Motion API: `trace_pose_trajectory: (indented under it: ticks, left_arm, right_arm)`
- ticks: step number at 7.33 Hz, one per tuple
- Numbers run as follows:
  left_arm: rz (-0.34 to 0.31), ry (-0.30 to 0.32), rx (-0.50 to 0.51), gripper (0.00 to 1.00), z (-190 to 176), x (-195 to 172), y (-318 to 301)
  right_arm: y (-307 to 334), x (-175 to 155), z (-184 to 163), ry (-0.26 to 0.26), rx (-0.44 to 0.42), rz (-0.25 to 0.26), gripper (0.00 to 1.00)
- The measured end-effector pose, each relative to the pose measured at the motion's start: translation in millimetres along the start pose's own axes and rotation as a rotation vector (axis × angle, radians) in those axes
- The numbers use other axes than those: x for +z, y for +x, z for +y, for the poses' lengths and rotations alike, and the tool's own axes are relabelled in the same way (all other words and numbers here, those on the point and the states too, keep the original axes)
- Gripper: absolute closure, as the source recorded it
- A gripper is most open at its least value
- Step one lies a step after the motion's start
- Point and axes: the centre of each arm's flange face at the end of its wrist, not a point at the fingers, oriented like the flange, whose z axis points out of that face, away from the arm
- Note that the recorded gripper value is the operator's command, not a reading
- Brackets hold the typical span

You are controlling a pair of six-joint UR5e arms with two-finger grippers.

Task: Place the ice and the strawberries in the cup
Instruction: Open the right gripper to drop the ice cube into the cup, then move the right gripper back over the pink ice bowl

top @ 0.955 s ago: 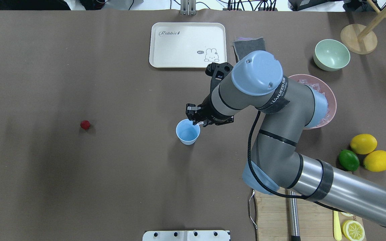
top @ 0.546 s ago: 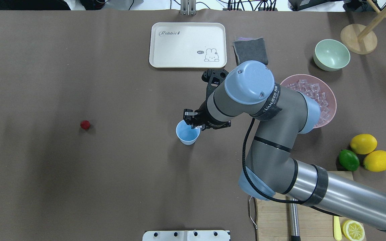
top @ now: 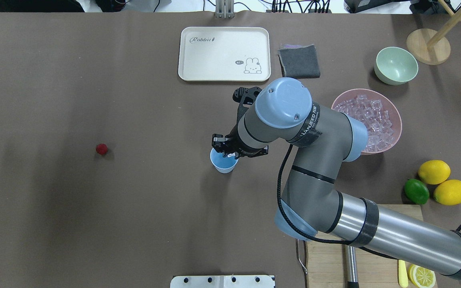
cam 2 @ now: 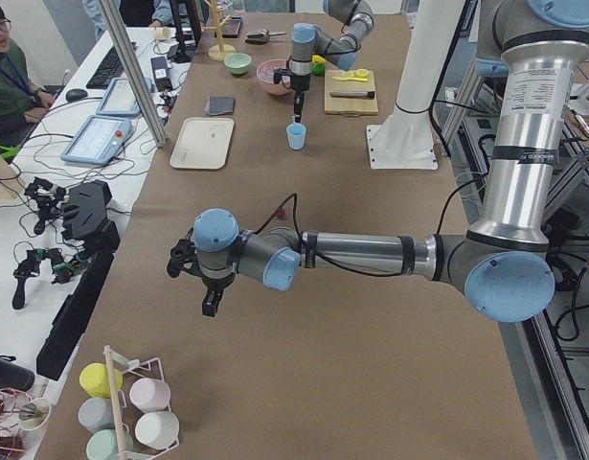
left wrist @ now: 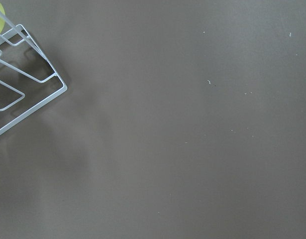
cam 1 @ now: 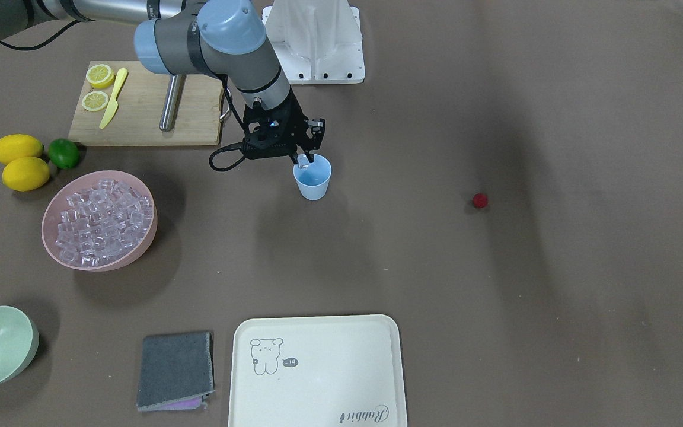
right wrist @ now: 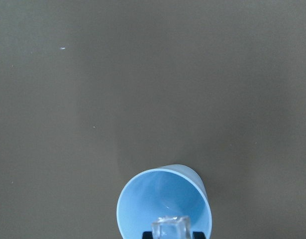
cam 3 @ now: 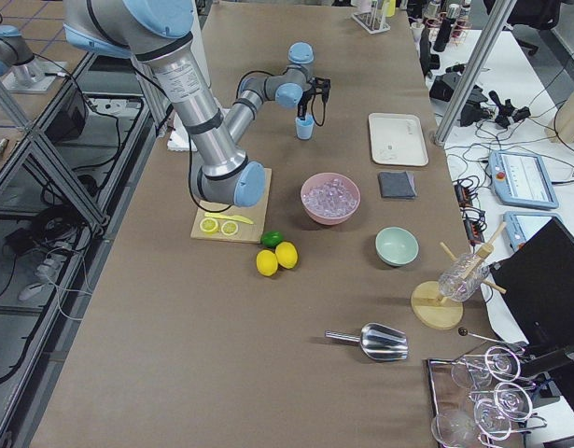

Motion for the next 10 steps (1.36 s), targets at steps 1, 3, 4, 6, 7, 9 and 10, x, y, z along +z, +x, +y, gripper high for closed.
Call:
trace_pose_trajectory:
  ticks: [1,3,4,6,7,9,10]
  left_arm:
    - [0.0,-0.002,-0.002,0.02,0,1,-1]
    - [-0.001,-0.005,-0.005,0.02,-1,3,-3]
    - [-0.001,-0.006,-0.006,0.02,-2,3,-3]
    - [-0.001,-0.006,-0.007,0.02,-2,4,-4]
    - [0.0,-0.005,-0.006,0.02,-2,3,-3]
    - [0.004,0.0,-0.002,0.02,-3,1,-1]
    - [0.005,0.002,0.0,0.02,-4,-1,1]
  right_arm:
    - [-3,1,1,-0.002,-0.001,-0.001,0.62]
    - [-12,4,-2,0.001,0.002,0.0,0.02]
    - [-13,6,-3,0.002,0.004,0.004,0.01]
    - [-14,4,-3,0.0,0.007,-0.001,0.01]
    - [-15,-5,-4,-0.011,0.008,-0.017,0.01]
    - [7,-46,-18,-0.066,0.027,-0.063,0.01]
    - [34,-68,-30,-0.088,0.038,-0.078,0.01]
